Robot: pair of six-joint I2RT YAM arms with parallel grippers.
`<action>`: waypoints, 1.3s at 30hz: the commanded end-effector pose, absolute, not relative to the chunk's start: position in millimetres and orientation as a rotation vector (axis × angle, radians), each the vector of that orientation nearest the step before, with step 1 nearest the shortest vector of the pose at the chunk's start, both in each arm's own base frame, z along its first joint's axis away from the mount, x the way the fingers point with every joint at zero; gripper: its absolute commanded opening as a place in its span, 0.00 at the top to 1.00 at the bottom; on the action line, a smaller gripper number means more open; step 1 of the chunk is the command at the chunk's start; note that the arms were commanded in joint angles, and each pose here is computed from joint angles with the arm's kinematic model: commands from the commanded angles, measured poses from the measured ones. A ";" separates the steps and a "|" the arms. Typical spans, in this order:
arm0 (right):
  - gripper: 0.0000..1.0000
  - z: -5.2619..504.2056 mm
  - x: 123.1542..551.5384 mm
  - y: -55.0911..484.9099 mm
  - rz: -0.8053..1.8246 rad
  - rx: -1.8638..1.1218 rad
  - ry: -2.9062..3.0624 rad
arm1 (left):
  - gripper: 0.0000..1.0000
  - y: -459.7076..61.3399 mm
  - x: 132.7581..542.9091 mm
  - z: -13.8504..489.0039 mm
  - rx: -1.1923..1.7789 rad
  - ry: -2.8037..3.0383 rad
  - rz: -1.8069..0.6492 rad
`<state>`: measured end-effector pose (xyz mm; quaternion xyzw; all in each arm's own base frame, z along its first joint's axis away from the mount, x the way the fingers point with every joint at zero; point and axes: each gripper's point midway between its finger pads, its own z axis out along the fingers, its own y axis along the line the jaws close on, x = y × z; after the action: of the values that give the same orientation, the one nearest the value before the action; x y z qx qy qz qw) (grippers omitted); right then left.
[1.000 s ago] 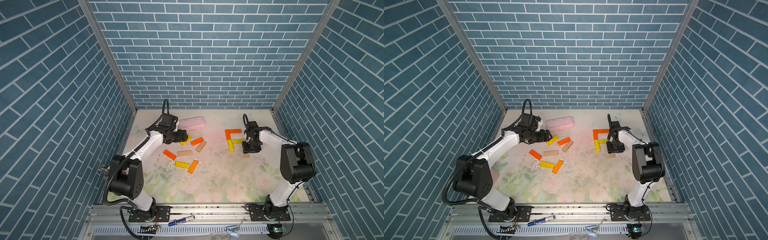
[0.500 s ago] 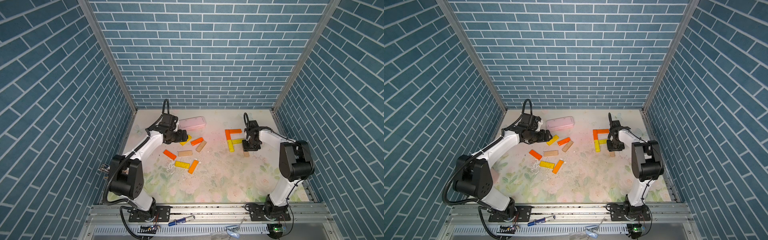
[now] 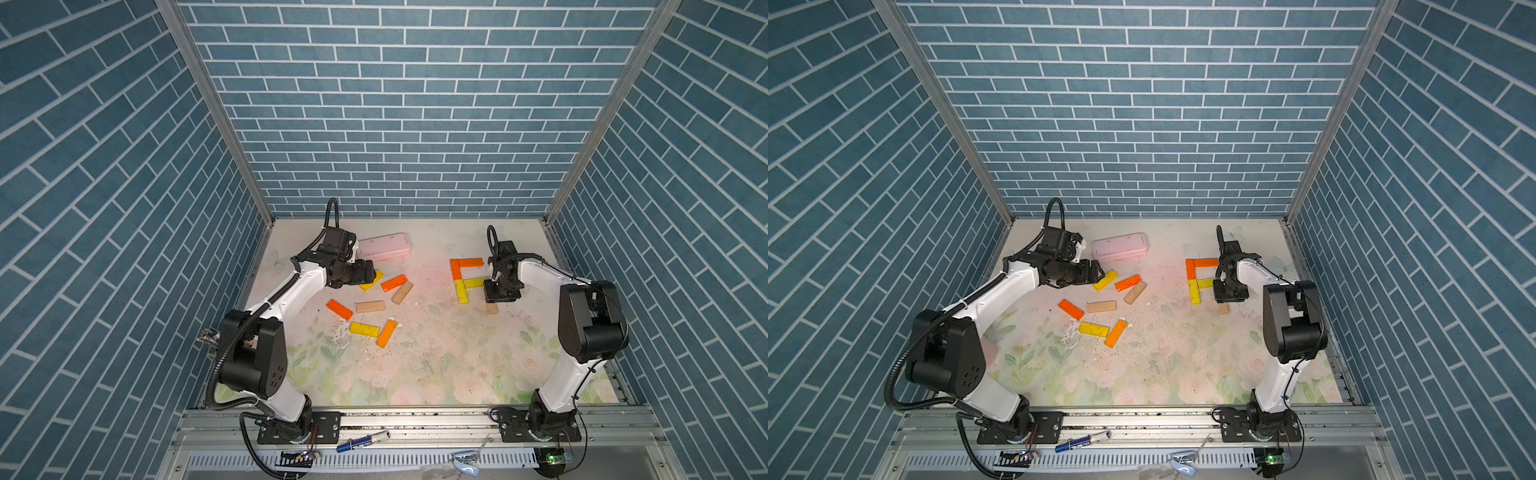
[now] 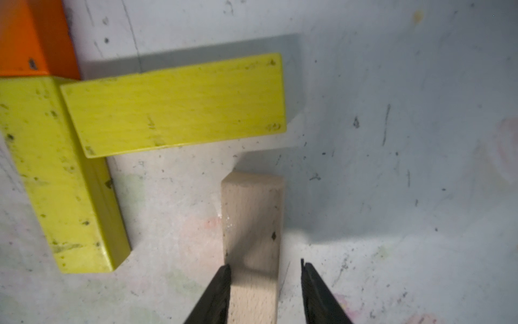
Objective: Assemble the number 6 with building blocks
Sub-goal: Assemble the building block at the center of the board.
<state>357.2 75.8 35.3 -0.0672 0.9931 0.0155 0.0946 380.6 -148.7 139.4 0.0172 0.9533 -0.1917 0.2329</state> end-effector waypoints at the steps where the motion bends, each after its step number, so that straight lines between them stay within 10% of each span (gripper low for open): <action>1: 0.53 53.1 360.1 77.7 0.066 -0.237 2.905 | 0.12 -149.5 379.9 139.9 0.058 2.622 -0.515; 25: 0.53 30.9 360.6 84.7 0.070 -0.175 2.940 | 0.12 -148.3 383.7 124.5 0.073 2.667 -0.472; 39: 0.69 19.4 362.7 84.1 0.039 -0.215 2.967 | 0.12 -149.6 383.7 121.0 0.084 2.677 -0.469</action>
<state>360.8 85.6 21.6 -0.0672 0.9935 0.0241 0.0886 380.6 -147.8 119.5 0.0259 0.9616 -0.1740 0.2106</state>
